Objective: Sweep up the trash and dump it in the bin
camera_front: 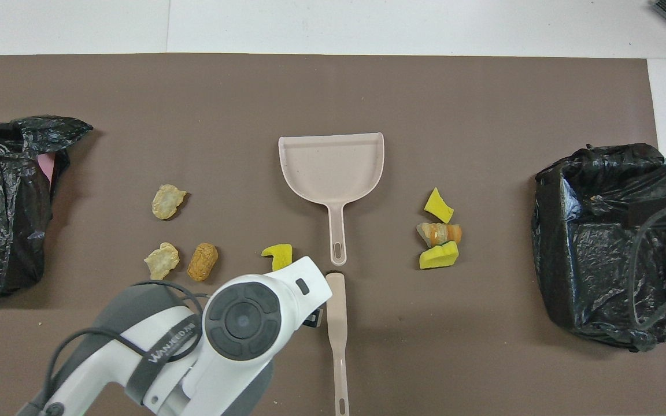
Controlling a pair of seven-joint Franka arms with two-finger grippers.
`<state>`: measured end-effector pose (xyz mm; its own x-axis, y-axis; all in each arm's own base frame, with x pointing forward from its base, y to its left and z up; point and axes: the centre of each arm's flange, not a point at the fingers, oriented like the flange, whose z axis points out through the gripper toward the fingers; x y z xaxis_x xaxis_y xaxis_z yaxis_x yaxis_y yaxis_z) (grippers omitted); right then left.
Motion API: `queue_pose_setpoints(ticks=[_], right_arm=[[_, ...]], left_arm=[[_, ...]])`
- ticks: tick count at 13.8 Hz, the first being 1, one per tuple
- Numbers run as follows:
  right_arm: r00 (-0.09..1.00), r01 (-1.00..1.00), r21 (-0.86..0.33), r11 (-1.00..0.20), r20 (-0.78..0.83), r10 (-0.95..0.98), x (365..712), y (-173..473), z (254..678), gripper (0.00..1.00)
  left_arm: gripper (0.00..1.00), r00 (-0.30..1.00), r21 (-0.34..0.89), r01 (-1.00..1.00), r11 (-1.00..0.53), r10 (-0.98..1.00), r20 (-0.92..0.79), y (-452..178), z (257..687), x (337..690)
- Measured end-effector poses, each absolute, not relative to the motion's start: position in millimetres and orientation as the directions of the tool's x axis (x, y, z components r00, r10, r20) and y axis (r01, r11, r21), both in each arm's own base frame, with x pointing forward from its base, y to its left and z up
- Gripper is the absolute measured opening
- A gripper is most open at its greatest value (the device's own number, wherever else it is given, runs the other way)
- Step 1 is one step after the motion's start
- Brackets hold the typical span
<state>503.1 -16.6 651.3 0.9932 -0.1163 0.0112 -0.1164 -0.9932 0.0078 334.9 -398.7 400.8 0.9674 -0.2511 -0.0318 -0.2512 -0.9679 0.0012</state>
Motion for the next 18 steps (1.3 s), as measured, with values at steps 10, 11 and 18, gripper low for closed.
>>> queue_pose_setpoints(ticks=[10, 11, 18], right_arm=[[0.993, -0.116, 0.008, -0.993, 0.011, -0.116, 503, -17, 651, 1.0], [0.993, -0.116, 0.008, -0.993, 0.011, -0.116, 503, -17, 651, 1.0], [0.993, -0.116, 0.007, -0.993, 0.012, -0.116, 502, -17, 652, 1.0]], left_arm=[[1.0, 0.968, -0.031, -0.245, -0.969, -0.242, -0.062, -435, 357, 263], [1.0, 0.969, -0.032, -0.243, -0.969, -0.241, -0.062, -436, 352, 257], [0.59, 0.976, -0.014, -0.205, -0.979, -0.203, -0.076, -440, 341, 250]])
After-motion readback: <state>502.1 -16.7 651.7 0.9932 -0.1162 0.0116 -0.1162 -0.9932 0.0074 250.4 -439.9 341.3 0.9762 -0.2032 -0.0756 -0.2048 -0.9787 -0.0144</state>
